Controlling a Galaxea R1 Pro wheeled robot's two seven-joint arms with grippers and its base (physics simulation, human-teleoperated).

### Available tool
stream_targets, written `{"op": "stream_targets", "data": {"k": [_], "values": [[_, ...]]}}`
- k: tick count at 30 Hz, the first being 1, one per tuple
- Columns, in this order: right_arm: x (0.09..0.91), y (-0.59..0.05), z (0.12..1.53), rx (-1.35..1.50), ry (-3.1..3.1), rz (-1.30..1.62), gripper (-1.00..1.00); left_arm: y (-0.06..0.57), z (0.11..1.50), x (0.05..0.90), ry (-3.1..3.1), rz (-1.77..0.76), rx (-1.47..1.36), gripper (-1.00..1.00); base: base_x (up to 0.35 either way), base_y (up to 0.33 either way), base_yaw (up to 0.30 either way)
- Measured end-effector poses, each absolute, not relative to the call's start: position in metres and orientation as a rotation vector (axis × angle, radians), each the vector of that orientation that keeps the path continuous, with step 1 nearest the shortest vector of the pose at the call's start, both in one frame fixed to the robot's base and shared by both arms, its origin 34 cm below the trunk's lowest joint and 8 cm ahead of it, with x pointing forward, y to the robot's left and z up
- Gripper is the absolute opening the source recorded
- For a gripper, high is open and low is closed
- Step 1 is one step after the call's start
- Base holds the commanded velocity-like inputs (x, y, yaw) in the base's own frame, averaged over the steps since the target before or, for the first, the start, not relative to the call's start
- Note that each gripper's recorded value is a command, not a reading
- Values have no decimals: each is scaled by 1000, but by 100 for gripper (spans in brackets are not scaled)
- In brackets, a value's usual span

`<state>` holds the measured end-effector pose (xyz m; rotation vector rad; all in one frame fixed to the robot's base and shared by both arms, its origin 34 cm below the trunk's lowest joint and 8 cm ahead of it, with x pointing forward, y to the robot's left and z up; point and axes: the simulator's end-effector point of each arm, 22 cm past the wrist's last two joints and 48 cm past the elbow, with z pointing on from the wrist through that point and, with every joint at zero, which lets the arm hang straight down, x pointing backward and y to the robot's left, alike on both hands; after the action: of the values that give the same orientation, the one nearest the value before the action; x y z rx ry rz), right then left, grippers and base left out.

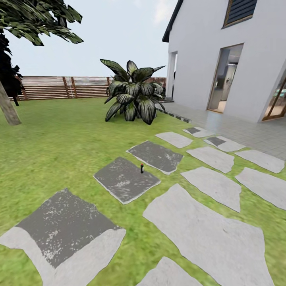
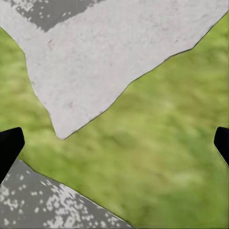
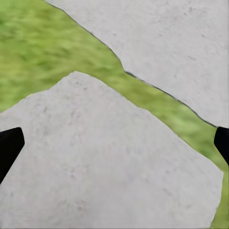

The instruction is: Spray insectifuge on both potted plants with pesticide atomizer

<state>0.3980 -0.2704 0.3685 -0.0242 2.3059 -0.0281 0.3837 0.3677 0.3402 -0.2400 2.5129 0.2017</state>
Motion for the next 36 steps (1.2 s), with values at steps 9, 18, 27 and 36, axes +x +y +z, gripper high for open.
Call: {"op": "stream_targets", "data": {"k": [9, 18, 27, 36], "values": [[398, -271, 369, -23, 2305, -30, 100, 367, 340, 384, 2513, 201, -240, 100, 330, 90, 0], [399, -271, 369, -24, 2304, -28, 100, 367, 340, 384, 2513, 201, -240, 100, 331, 89, -80], [399, -271, 369, -23, 2302, -28, 100, 368, 340, 384, 2513, 202, -241, 100, 331, 99, -284], [400, -271, 370, -24, 2302, -28, 100, 367, 340, 384, 2513, 201, -241, 100, 331, 142, -298]]}}
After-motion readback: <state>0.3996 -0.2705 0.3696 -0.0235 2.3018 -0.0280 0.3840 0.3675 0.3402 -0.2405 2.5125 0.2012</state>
